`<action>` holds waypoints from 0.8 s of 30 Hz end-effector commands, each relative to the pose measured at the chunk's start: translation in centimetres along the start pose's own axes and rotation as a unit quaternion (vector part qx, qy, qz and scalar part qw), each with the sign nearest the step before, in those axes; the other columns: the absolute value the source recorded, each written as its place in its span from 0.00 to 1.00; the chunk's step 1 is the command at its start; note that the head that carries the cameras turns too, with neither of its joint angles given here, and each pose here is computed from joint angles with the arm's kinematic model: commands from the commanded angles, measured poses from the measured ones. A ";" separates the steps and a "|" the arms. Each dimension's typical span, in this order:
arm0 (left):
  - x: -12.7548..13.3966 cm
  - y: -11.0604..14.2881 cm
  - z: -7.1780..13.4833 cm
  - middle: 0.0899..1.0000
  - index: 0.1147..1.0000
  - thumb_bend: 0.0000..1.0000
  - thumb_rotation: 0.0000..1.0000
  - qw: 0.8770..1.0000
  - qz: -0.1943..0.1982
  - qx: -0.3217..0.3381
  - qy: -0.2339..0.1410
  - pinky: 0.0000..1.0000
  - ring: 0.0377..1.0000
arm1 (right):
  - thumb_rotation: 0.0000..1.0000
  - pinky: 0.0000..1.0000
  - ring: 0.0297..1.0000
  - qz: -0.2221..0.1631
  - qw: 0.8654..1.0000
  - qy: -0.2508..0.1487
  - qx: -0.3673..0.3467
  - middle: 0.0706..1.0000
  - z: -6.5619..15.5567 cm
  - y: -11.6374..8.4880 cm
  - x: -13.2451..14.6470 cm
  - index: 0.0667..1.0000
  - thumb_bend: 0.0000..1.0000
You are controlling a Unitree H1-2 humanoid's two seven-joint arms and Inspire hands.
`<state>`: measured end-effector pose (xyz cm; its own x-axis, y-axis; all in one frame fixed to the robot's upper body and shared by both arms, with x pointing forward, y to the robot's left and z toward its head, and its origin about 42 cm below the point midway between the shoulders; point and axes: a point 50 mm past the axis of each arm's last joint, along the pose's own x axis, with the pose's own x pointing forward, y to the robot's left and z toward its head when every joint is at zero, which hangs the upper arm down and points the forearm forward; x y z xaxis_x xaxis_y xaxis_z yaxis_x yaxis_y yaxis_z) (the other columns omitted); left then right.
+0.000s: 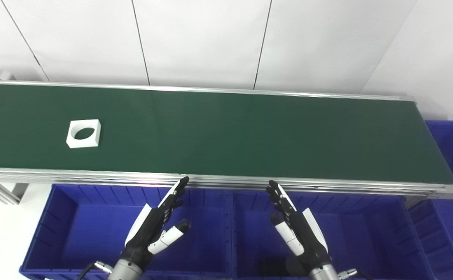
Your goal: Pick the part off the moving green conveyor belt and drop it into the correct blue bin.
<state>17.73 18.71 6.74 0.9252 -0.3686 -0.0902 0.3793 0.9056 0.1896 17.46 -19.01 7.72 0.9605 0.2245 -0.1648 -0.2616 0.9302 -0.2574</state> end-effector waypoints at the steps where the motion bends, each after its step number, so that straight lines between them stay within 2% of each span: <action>1: 0.3 0.0 1.3 1.00 0.97 0.72 0.87 0.999 0.009 0.005 -0.041 0.94 0.99 | 1.00 0.93 0.94 -0.010 0.999 -0.045 0.001 0.94 1.1 -0.3 0.1 0.98 0.67; 8: 0.8 0.0 1.6 1.00 0.97 0.71 0.85 0.998 0.008 -0.001 -0.066 0.93 0.99 | 1.00 0.94 0.95 -0.008 0.999 -0.046 -0.004 0.95 0.5 -0.5 0.2 0.98 0.66; 12: 1.0 0.5 2.6 1.00 0.97 0.70 0.84 0.996 0.013 0.010 -0.091 0.93 0.98 | 1.00 0.95 0.96 -0.006 0.999 -0.048 -0.003 0.95 0.2 -0.5 0.2 0.98 0.66; 20: 2.8 3.9 7.1 0.99 0.98 0.73 0.77 0.986 0.028 0.071 -0.150 0.96 0.98 | 1.00 0.95 0.95 -0.006 0.999 -0.051 0.003 0.94 -0.3 -0.6 0.4 0.99 0.64; 24: 4.0 5.8 8.9 1.00 1.00 0.72 0.70 0.981 0.035 0.103 -0.159 0.99 1.00 | 1.00 0.95 0.95 -0.006 0.998 -0.055 0.006 0.95 -0.6 -0.7 0.5 0.99 0.65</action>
<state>23.07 20.27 15.03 0.9020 -0.3802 0.2044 0.2967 0.8900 0.3463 17.60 -19.65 6.34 0.9600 0.2376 -0.1481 -0.2684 0.9316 -0.2450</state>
